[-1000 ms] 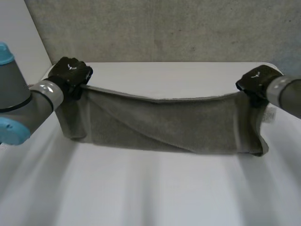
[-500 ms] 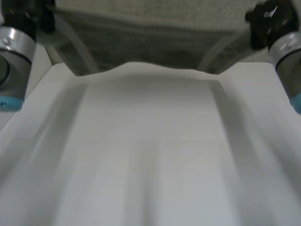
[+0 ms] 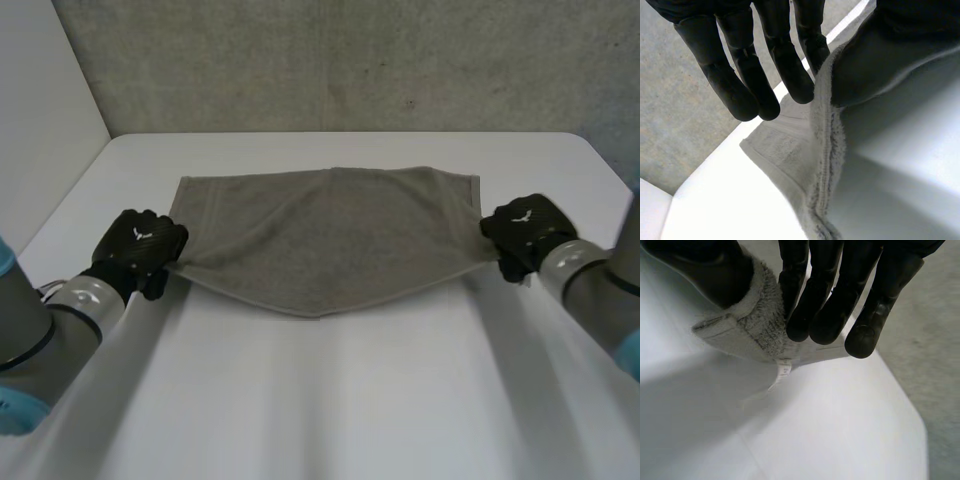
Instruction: Fold the towel.
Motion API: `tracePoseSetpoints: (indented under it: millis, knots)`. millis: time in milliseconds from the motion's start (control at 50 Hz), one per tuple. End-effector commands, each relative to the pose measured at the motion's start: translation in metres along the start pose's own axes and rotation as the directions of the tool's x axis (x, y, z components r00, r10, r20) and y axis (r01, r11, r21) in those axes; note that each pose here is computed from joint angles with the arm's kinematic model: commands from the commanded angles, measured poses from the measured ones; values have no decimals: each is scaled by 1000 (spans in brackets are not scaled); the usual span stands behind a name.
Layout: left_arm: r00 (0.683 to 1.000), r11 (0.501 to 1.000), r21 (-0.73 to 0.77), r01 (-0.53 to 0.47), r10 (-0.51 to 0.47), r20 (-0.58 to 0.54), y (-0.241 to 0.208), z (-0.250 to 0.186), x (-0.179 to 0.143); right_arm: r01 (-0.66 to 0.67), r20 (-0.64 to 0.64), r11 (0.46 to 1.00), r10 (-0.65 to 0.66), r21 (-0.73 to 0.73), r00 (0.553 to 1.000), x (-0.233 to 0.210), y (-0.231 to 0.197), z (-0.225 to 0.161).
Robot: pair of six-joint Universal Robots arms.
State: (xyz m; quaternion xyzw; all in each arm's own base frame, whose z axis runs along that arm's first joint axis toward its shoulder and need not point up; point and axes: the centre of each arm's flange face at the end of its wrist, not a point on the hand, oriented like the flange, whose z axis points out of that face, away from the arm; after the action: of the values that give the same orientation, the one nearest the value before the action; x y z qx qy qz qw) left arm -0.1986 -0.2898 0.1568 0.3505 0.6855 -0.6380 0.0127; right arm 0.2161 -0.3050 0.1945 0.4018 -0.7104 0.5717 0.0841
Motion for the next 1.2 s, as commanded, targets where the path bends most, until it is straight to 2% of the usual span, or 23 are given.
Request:
tracePoseSetpoints:
  millis: [20, 40, 80, 140, 240, 260, 300, 340, 460, 560, 640, 780, 880, 1200]
  knots:
    - [993, 998, 41, -52, 47, 106, -26, -35, -27, 2, -151, 997, 9, 74, 988, 49, -30, -64]
    - [993, 998, 41, -52, 47, 107, -26, -35, -27, 2, -151, 997, 9, 74, 988, 49, -30, -64]
    - [989, 995, 77, -67, 56, 138, -42, -52, -41, 16, -141, 997, -5, 72, 990, 61, -38, -89]
    - [991, 993, 101, -68, 56, 120, -50, -60, -43, 25, -121, 998, -19, 54, 992, 64, -38, -97]
    - [999, 986, 165, -24, 27, -19, -60, -70, -31, 29, -11, 999, -29, 35, 1000, 58, -30, -97]
    - [999, 986, 165, -24, 27, -19, -60, -70, -31, 29, -11, 999, -29, 35, 1000, 58, -30, -97]
    - [999, 987, 162, -7, 14, -41, -57, -67, -28, 10, 24, 1000, -11, 14, 1000, 53, -22, -88]
    - [996, 993, 114, 31, -21, -85, -36, -45, -21, -27, 114, 998, 33, -57, 993, 38, -1, -60]
    - [991, 998, 54, 44, -37, -128, -16, -3, -4, -41, 161, 990, 63, -135, 985, 28, 18, -22]
    - [999, 999, -20, 29, -29, -30, 3, 48, -7, -53, 86, 985, 68, -165, 994, 23, 30, 27]
    - [1000, 1000, 6, 21, -21, -2, 1, 66, -13, -63, 31, 988, 68, -141, 997, 24, 27, 43]
    - [1000, 995, 99, 16, -16, 2, -13, 102, -9, -109, -128, 994, 110, 14, 986, 29, 12, 76]
    - [1000, 994, 113, 11, -13, 20, -11, 118, -7, -89, -202, 993, 104, 78, 974, 27, 6, 92]
    - [999, 995, 95, 3, -8, 52, 5, 141, 4, -59, -219, 998, 66, 37, 973, 10, 20, 119]
